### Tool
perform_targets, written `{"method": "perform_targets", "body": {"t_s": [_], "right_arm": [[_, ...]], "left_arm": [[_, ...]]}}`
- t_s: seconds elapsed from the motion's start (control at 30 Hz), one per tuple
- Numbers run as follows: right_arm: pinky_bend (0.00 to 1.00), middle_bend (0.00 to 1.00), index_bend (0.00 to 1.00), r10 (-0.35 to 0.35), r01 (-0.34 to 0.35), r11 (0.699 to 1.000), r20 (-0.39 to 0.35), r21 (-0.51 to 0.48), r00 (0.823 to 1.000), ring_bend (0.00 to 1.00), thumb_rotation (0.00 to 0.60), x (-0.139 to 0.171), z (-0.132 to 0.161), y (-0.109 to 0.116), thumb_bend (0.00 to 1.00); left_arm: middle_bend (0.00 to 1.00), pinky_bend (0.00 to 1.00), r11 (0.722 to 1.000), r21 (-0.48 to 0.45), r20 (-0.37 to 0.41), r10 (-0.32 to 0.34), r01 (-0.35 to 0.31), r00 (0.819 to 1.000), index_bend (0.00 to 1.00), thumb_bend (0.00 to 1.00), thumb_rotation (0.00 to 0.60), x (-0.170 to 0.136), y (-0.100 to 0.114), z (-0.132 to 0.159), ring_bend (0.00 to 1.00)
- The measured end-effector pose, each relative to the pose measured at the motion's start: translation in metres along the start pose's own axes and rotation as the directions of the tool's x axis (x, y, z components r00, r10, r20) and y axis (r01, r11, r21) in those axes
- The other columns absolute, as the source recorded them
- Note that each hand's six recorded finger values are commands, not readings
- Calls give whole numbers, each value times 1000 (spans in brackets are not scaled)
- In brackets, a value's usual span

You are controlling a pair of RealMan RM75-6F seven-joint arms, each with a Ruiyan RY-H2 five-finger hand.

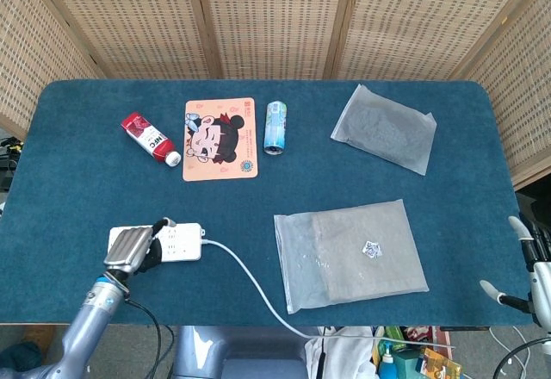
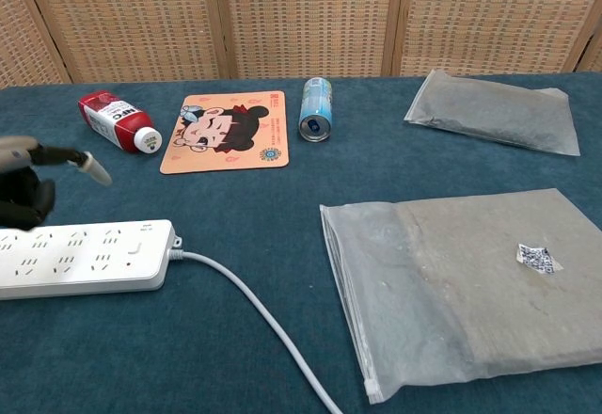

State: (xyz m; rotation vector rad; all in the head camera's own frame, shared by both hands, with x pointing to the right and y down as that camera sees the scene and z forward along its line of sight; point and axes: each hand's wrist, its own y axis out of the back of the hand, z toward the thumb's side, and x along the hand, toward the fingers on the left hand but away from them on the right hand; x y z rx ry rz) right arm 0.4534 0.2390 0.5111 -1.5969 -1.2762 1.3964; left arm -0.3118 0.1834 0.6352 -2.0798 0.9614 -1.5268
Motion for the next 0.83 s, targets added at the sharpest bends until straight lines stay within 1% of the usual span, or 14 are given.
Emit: {"method": "perform_targets", "body": {"t_s": [0.03, 0.07, 0.1, 0.13, 0.17, 0.2, 0.23, 0.3, 0.37, 0.47, 0.53, 0.6, 0.7, 0.83], "right_arm": [[0, 0, 0, 0, 0, 1000, -1, 0, 1000, 0, 600, 0, 0, 0, 0], [0, 0, 0, -1, 1, 1000, -1, 0, 1000, 0, 600, 0, 1, 0, 0], [0, 0, 0, -2, 2, 1000, -2, 0, 1000, 0, 600, 1, 1, 0, 0], [0, 0, 0, -2, 2, 1000, -3, 0, 1000, 0, 600, 1, 1, 0, 0], [0, 0, 0, -3, 3, 1000, -3, 1, 1000, 0, 600, 1, 1, 1, 0], [0, 0, 0, -4, 4, 1000, -4, 1, 1000, 0, 600, 1, 2, 1, 0], [0, 0, 0, -4, 4, 1000, -5, 1, 1000, 0, 600, 2, 2, 1, 0], [0, 0, 0, -4, 4, 1000, -8, 3, 1000, 0, 600, 2, 3, 1, 0], [0, 0, 0, -5, 5, 1000, -13, 6, 1000, 0, 600, 3, 5, 0, 0], [0, 0, 0, -3, 3, 1000, -16, 9, 1000, 0, 600, 4, 6, -1, 0], [0, 0, 0, -2, 2, 1000, -17, 12, 1000, 0, 600, 4, 6, -1, 0], [0, 0, 0, -2, 2, 1000, -18, 14, 1000, 0, 600, 4, 7, -2, 0], [0, 0, 0, -3, 4, 1000, -17, 17, 1000, 0, 600, 4, 7, -2, 0], [0, 0, 0, -6, 6, 1000, -13, 21, 1000, 0, 600, 4, 6, -2, 0]], "left_arm": [[919, 901, 1000, -6, 6, 31, -31, 1000, 94, 673, 600, -3, 10, -1, 922], [800, 762, 998, -12, 11, 63, -63, 998, 42, 453, 600, -7, 19, -3, 801], [591, 559, 994, -21, 17, 108, -107, 994, 8, 231, 600, -12, 32, -6, 589], [414, 396, 990, -27, 21, 140, -140, 990, 0, 120, 600, -17, 42, -9, 413], [189, 188, 985, -30, 24, 171, -171, 985, 0, 23, 600, -22, 50, -12, 191], [39, 55, 978, -28, 27, 207, -207, 978, 0, 0, 600, -29, 61, -17, 40], [0, 9, 974, -21, 28, 226, -226, 974, 0, 0, 600, -34, 68, -22, 0], [0, 0, 971, 25, 12, 236, -236, 972, 0, 0, 600, -47, 76, -37, 0], [0, 0, 970, 77, -17, 234, -232, 972, 0, 0, 600, -57, 79, -51, 0], [0, 0, 956, 136, -51, 268, -259, 962, 0, 0, 600, -75, 82, -69, 0], [0, 0, 946, 147, -54, 300, -290, 952, 0, 0, 600, -89, 84, -79, 0], [0, 0, 943, 148, -61, 310, -298, 949, 0, 0, 600, -101, 83, -89, 0], [0, 0, 946, 157, -73, 297, -283, 952, 0, 0, 600, -108, 79, -101, 0], [0, 0, 949, 155, -71, 288, -275, 955, 0, 0, 600, -108, 79, -105, 0]]}}
